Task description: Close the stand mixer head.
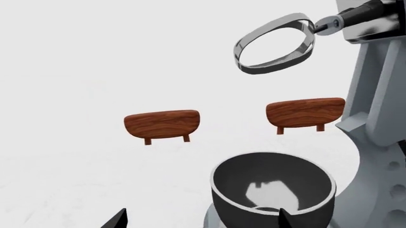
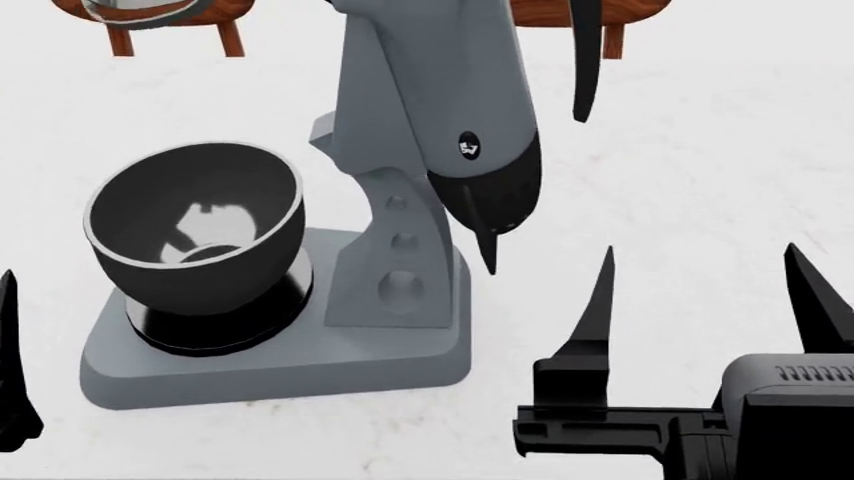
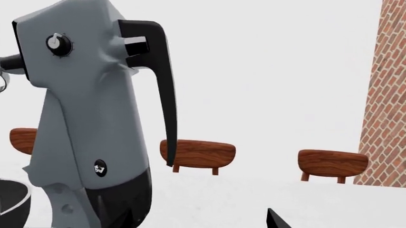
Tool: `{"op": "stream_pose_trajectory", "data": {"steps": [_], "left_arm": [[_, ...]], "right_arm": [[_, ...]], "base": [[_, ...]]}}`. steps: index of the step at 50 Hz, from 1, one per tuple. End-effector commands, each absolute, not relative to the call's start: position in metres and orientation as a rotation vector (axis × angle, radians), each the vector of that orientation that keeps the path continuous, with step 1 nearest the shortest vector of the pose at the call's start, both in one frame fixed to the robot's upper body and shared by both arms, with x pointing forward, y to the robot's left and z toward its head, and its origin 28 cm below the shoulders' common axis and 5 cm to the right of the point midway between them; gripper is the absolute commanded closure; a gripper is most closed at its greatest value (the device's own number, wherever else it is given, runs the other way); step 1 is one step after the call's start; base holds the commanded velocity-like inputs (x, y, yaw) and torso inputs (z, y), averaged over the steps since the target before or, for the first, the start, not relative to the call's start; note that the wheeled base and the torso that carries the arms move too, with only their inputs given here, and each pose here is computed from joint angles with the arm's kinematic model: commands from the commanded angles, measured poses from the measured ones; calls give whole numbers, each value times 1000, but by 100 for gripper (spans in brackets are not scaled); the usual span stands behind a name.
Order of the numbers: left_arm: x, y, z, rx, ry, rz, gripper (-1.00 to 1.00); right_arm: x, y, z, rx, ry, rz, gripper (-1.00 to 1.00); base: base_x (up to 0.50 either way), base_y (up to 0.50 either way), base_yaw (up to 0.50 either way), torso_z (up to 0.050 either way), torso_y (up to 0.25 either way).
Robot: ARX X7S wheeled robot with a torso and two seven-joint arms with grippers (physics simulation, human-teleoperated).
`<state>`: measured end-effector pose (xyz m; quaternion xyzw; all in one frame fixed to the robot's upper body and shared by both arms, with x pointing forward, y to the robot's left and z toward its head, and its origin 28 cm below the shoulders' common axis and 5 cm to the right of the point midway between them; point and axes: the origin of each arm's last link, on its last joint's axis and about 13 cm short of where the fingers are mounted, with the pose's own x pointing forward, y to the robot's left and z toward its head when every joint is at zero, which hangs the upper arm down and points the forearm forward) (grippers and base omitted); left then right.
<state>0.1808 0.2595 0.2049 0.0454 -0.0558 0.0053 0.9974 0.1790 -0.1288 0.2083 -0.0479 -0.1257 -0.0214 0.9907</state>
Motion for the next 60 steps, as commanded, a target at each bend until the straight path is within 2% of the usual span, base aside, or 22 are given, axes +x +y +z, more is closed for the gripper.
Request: {"op": "stream_pose_trajectory", "data": {"steps": [1, 6, 11, 16, 29, 44, 49, 60], "left_arm": [[177, 261, 210, 85, -120, 11, -100], [174, 263, 213, 91, -129, 27, -100], [175, 263, 212, 73, -126, 41, -100], [172, 265, 214, 68, -128, 40, -100], [175, 264, 209, 54, -114, 30, -100], [173, 268, 211, 49, -123, 45, -100], [173, 268, 211, 50, -125, 45, -100], [172, 269, 211, 46, -125, 51, -100]], "right_arm": [[173, -133, 215, -112, -268, -88, -100], [173, -132, 215, -100, -262, -83, -100], [183, -130, 240, -73, -316, -82, -100], [199, -133, 278, -92, -313, -78, -100], [251, -128, 332, -160, -234, -12, -100], [294, -117, 332, -252, -105, 54, -100], [310, -102, 324, -300, -77, 98, -100], [319, -76, 316, -317, -45, 235, -100]], "base": [[363, 59, 0, 0, 0], [156, 20, 0, 0, 0], [0, 0, 0, 0, 0], [0, 0, 0, 0, 0], [0, 0, 0, 0, 0], [0, 0, 0, 0, 0], [0, 0, 0, 0, 0], [2, 0, 3, 0, 0]]}}
